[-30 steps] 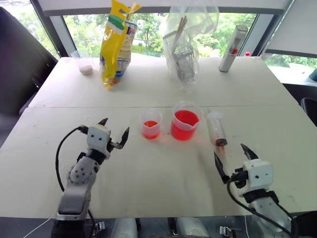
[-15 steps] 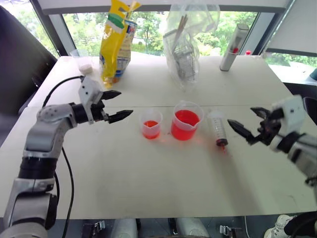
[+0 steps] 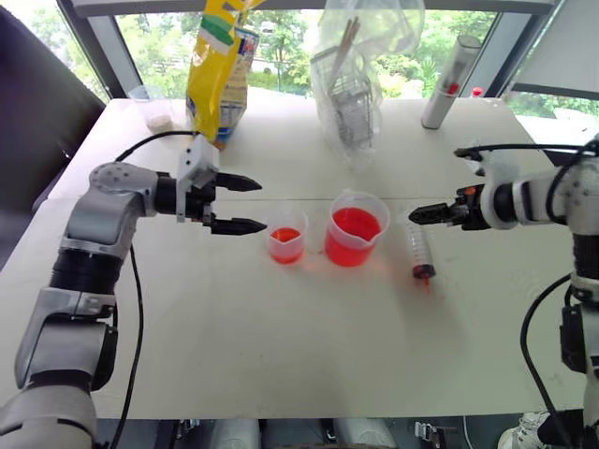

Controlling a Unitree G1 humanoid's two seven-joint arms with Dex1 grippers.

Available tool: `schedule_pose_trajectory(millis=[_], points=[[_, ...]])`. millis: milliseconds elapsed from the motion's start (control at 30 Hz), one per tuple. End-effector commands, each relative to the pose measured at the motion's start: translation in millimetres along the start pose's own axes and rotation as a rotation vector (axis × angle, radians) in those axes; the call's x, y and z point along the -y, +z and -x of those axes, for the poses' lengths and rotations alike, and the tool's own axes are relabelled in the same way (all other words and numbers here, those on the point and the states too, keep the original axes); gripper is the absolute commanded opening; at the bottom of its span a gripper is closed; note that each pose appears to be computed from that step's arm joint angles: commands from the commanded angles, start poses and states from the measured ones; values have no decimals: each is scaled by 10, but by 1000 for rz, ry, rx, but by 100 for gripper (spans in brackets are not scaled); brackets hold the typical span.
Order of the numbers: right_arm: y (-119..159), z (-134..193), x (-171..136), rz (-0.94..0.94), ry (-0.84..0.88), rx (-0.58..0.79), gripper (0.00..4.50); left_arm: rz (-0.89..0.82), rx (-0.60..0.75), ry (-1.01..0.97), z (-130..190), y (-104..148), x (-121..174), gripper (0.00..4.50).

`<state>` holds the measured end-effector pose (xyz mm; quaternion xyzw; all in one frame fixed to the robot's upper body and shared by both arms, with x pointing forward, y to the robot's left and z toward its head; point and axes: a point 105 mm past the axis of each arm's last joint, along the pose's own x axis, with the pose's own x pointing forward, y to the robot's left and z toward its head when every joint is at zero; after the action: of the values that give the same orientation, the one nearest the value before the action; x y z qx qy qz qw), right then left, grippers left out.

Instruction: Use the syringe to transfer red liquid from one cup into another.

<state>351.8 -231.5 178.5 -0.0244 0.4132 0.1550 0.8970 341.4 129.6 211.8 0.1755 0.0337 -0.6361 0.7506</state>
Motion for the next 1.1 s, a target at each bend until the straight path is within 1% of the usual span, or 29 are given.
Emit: schedule_pose_trajectory(millis=[33,167,333,433,500,567,600,667,700,800,900,1033,1100], points=[[31,-74,59,35,-26,-19,443,-86,24,-14,-27,186,10,450],[-47,-277,137,33,-51,-89,443,-108,48,-2,-55,236,17,450],[-36,-393,58,83,-22,-125,443,-102,68,11,-66,241,34,450],[-73,-463,9,117,-7,-157,443,-101,78,-16,-89,249,89,450],[-119,-497,-8,138,0,-182,390,-104,79,-42,-106,258,130,450],[-171,-520,-21,154,7,-207,322,-110,81,-58,-118,271,157,450],[-188,-525,-24,158,10,-215,257,-113,81,-62,-121,274,164,450],[-247,-536,-37,172,18,-237,165,-120,81,-62,-132,283,162,450],[-268,-540,-50,174,23,-244,143,-121,84,-59,-138,290,150,450],[-283,-529,-68,167,25,-244,139,-128,94,-50,-151,310,127,450],[-237,-436,-15,144,-10,-213,139,-133,98,-47,-152,325,111,450],[-99,-137,141,172,-112,-93,139,-135,126,-26,-129,424,28,450],[41,71,260,299,-235,37,139,-139,137,-20,-119,472,-17,450]])
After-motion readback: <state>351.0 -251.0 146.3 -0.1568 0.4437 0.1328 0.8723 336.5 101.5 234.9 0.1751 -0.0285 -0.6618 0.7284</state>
